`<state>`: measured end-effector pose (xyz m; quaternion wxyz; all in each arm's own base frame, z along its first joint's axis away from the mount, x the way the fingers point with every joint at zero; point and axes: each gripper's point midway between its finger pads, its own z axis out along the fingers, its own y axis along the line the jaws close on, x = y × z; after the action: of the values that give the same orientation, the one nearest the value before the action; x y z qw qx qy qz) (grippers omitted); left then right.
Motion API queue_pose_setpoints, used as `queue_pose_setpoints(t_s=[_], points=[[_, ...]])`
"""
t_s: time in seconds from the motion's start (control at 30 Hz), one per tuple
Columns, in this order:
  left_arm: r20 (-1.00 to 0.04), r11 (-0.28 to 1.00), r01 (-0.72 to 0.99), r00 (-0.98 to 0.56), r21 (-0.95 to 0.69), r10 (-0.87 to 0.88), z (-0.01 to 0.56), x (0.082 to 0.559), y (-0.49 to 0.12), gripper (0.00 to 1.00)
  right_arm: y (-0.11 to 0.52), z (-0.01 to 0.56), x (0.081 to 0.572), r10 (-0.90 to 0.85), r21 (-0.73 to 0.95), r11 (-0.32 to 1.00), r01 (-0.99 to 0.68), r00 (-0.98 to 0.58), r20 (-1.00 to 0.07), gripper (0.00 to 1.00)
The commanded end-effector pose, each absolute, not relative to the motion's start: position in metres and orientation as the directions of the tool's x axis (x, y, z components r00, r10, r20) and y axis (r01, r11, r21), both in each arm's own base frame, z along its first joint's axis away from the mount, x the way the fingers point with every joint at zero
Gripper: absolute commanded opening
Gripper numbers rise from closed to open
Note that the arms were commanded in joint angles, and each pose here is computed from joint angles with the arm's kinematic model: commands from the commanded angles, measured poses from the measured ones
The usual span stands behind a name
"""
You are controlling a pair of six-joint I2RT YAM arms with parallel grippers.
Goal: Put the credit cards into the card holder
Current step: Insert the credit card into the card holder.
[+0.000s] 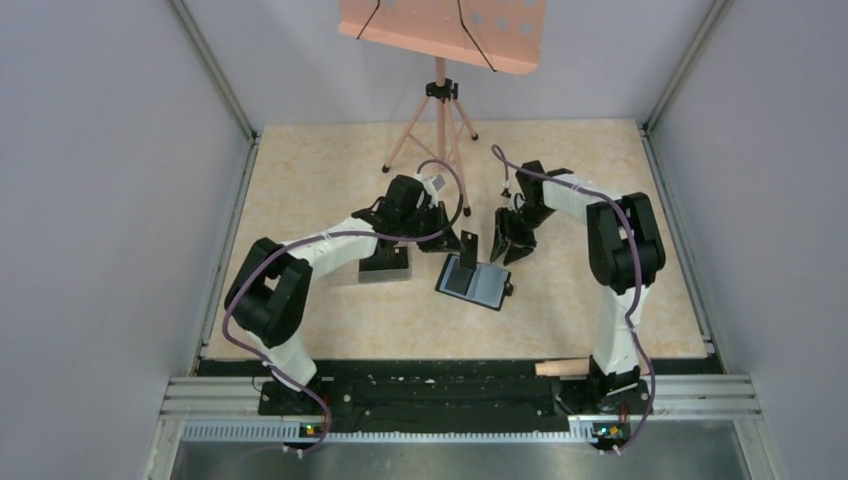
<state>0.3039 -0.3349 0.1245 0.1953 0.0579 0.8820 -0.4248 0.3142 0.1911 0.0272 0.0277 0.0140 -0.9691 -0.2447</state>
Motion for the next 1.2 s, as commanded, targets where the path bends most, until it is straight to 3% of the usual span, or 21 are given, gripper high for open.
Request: queue_pose_setpoints(t_s=[0.0,0.47,0.93,1.0,1.17], points=[[-0.378,0.606,0.284,-0.925,-0.743,-0.030,0.107,0.300,-0.342,0.00,0.182,0.048,0.321,-0.011,0.454,0.891,-0.029,-0.999,-0.042,0.43],[-0.339,0.638,0.272,-0.941,-0.720,0.018,0.078,0.297,-0.344,0.00,0.171,0.040,0.270,0.006,0.449,0.893,0.024,-0.999,0.043,0.44],[-0.308,0.661,0.260,-0.950,-0.704,0.046,0.066,0.289,-0.347,0.00,0.160,0.040,0.248,0.010,0.406,0.913,0.048,-0.995,0.096,0.50],[-0.312,0.656,0.268,-0.949,-0.706,0.052,0.067,0.288,-0.349,0.00,0.162,0.039,0.243,0.004,0.419,0.907,0.051,-0.994,0.110,0.48],[-0.322,0.638,0.289,-0.944,-0.714,0.067,0.071,0.286,-0.353,0.00,0.164,0.038,0.233,-0.008,0.443,0.895,0.054,-0.991,0.137,0.32]])
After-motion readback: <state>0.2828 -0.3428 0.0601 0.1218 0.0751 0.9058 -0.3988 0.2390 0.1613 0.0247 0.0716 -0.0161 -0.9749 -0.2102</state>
